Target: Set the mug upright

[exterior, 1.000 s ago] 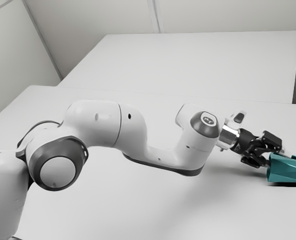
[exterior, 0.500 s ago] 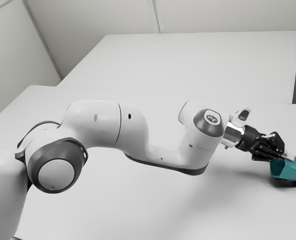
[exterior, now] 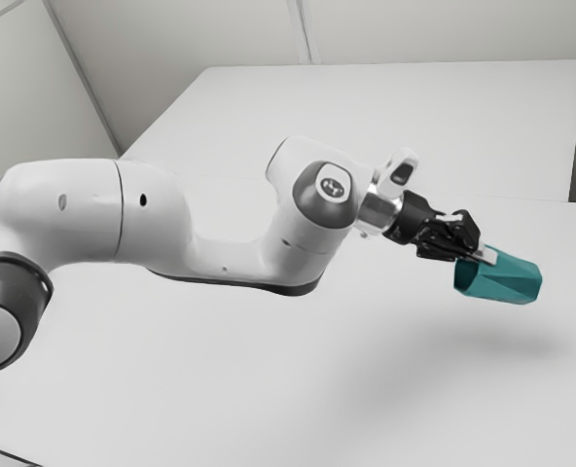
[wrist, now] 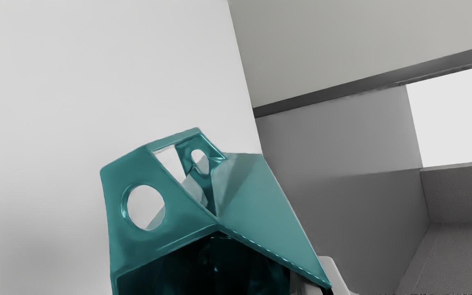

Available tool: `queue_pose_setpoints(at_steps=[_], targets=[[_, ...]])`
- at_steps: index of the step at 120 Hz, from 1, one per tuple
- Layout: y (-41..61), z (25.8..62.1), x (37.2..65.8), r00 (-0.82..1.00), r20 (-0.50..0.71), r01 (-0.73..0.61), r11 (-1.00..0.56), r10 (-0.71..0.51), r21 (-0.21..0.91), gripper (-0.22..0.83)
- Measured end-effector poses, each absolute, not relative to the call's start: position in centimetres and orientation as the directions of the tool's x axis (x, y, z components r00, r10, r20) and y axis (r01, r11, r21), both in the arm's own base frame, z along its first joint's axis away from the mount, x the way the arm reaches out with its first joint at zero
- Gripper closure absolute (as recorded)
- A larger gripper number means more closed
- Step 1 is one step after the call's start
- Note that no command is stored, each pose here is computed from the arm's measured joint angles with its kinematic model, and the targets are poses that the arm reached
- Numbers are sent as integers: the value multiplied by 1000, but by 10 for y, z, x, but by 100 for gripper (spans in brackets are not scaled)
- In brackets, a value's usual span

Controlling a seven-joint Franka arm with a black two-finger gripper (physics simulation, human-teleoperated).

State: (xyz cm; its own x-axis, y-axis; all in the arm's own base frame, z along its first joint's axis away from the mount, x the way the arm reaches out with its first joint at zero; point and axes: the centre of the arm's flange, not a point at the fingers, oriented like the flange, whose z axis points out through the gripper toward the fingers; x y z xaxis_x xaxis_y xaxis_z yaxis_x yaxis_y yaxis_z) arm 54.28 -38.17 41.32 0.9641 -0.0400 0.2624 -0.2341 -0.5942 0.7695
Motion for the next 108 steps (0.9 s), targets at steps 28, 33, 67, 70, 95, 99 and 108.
queue_pose_setpoints(at_steps=[28, 33, 67, 70, 95, 99, 108], targets=[[-288, 485, 549, 887, 361, -438, -777, -289, 453, 79], [-269, 493, 551, 881, 343, -448, -804, -325, 390, 79], [-154, 495, 541, 921, 117, -382, -921, -372, 75, 79], [-146, 494, 540, 925, 103, -372, -926, -365, 59, 79], [-120, 460, 531, 939, 35, -342, -940, -342, 2, 79], [-122, 456, 531, 938, 35, -345, -939, -344, -1, 79], [-127, 445, 529, 934, 24, -356, -934, -356, -16, 79]])
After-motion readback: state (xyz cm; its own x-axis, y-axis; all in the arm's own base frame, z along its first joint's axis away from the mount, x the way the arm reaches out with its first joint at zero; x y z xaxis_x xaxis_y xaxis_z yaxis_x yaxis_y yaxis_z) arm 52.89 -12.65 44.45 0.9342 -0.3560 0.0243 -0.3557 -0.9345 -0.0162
